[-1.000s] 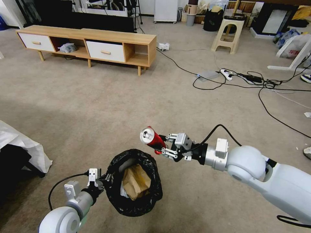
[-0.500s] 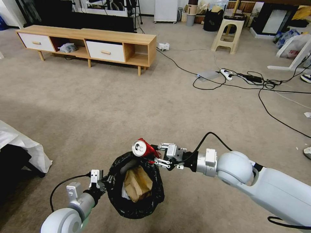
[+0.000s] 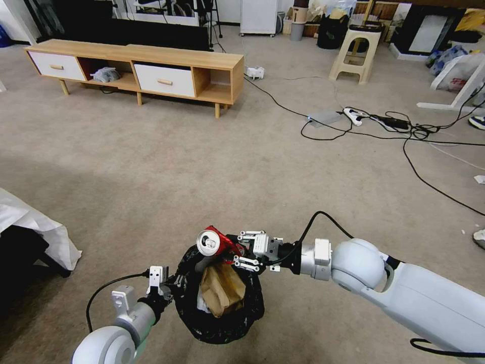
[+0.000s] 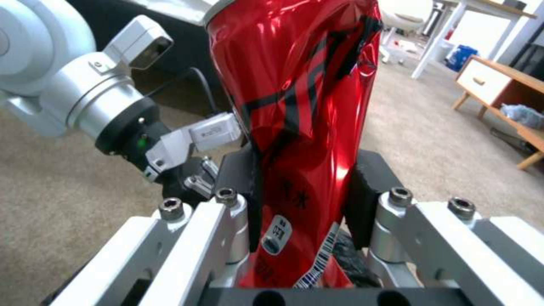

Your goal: Pick up the trash bin, then pick up the garbage from the floor and place it into the trash bin.

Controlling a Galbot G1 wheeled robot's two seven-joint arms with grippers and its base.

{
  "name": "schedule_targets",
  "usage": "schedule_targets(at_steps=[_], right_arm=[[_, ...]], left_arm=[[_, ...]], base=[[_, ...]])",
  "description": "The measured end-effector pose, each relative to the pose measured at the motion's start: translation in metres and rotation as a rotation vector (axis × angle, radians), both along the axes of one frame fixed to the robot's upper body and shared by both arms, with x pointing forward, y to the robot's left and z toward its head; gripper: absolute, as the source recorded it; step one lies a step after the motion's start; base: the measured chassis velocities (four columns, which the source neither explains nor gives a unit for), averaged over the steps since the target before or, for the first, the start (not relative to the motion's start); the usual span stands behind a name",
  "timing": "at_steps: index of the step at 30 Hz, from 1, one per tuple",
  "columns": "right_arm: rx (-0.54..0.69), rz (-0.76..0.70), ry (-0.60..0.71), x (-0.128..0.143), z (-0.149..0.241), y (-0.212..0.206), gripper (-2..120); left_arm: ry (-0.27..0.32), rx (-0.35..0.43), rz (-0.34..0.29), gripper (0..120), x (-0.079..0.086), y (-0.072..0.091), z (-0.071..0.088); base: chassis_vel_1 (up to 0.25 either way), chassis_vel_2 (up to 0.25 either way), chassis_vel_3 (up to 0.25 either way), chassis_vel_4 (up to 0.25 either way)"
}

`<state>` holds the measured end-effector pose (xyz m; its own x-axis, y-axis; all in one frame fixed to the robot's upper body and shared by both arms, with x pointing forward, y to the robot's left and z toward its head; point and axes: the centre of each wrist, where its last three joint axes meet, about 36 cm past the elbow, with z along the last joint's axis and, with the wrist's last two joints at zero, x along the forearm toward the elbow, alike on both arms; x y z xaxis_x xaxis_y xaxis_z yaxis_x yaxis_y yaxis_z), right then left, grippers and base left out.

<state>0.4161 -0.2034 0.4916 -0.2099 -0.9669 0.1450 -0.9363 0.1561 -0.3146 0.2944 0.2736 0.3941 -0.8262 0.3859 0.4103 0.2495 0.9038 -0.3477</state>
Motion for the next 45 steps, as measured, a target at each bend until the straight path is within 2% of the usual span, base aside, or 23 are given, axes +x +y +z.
schedule_targets(at_steps=[9,33,35,37,38,40,44,45], right_arm=[[-0.018,0.034,0.009,-0.005,-0.005,-0.002,26],[-0.032,0.021,0.024,-0.003,-0.019,-0.002,26],[-0.033,0.019,0.024,-0.003,-0.019,-0.002,28],[-0.032,0.013,0.025,-0.002,-0.020,-0.002,42],[-0.032,0.013,0.025,-0.002,-0.020,-0.002,42],[-0.031,0.006,0.026,-0.002,-0.020,-0.002,51],[-0.030,0.001,0.025,-0.002,-0.020,-0.002,60],[-0.030,-0.001,0.026,-0.001,-0.020,-0.002,67]], left_arm=[[-0.010,-0.031,-0.021,1,0.005,-0.015,0.001],[-0.030,-0.035,-0.019,1,0.006,-0.009,0.008],[-0.030,-0.034,-0.020,1,0.006,-0.008,0.009],[-0.031,-0.036,-0.022,1,0.007,-0.008,0.009],[-0.031,-0.036,-0.022,1,0.007,-0.008,0.009],[-0.032,-0.036,-0.023,1,0.007,-0.007,0.009],[-0.032,-0.034,-0.025,1,0.007,-0.006,0.009],[-0.032,-0.032,-0.025,1,0.007,-0.005,0.010]], base=[[0.000,0.000,0.000,0.000],[0.000,0.000,0.000,0.000],[0.000,0.000,0.000,0.000],[0.000,0.000,0.000,0.000],[0.000,0.000,0.000,0.000],[0.000,0.000,0.000,0.000],[0.000,0.000,0.000,0.000],[0.000,0.000,0.000,0.000]])
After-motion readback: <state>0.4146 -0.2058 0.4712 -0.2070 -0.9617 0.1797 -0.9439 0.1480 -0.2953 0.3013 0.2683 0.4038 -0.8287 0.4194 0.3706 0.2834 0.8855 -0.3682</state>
